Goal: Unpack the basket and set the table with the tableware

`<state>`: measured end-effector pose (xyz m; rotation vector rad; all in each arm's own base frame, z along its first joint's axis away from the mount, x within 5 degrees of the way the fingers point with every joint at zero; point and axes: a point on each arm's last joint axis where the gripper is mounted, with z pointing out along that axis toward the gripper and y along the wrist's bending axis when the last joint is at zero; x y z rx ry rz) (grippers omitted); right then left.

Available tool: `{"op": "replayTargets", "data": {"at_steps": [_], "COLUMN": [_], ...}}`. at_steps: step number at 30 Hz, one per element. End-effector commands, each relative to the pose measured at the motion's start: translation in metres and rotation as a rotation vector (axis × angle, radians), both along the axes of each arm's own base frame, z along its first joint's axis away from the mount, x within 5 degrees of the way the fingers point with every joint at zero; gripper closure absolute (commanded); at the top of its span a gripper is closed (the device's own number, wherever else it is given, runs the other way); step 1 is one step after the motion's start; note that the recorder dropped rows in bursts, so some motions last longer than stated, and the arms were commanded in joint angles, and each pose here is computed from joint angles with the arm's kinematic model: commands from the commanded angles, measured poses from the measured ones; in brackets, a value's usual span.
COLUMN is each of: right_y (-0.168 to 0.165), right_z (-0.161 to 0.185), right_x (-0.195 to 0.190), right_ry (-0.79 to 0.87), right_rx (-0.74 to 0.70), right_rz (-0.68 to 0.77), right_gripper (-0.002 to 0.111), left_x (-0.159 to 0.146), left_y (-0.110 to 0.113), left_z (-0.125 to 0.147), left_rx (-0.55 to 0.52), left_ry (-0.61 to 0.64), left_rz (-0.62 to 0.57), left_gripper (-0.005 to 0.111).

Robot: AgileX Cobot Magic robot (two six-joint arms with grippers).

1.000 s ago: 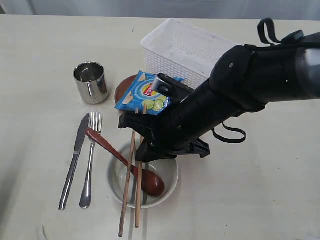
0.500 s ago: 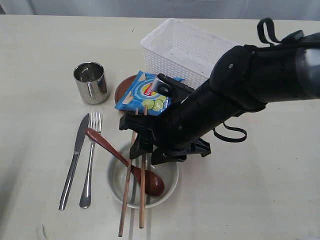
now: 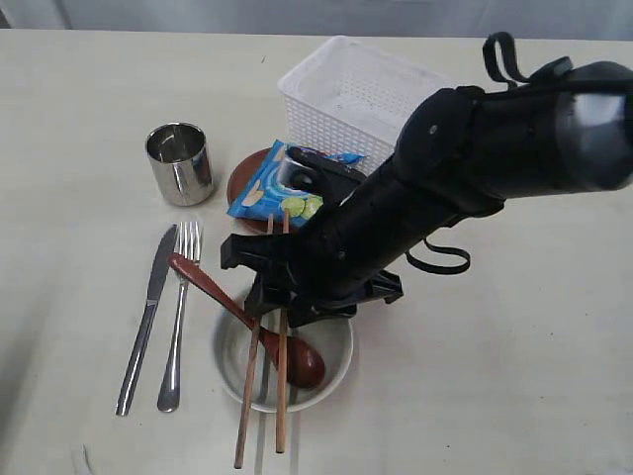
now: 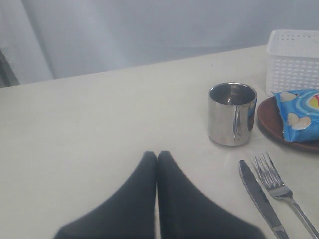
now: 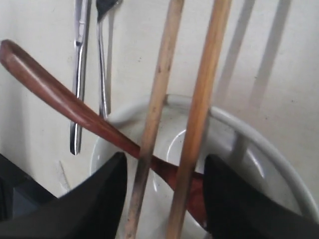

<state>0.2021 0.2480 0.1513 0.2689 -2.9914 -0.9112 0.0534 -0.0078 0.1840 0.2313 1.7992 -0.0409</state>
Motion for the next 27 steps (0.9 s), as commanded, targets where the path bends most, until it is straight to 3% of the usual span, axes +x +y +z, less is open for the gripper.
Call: {"op": "replayTargets", "data": {"at_steps": [1, 27], "right_y": [0.000, 0.013], "right_z": [-0.002, 0.001], "right_x": [0.001, -0.002], "right_ry": [-0.007, 0.011], "right_rx": [-0.007, 0.061], "right_rz": [0.018, -0.086], "right_gripper": [0.062, 0.062], "left_x": [0.000, 0.000], "left_y": [0.000, 0.000], "left_z": [0.000, 0.000], "left_rx": [-0.004, -0.004], "left_ry": [-0.008, -0.008], "left_rz": [0.002, 0.002], "left_gripper": [0.107, 0.107]}}
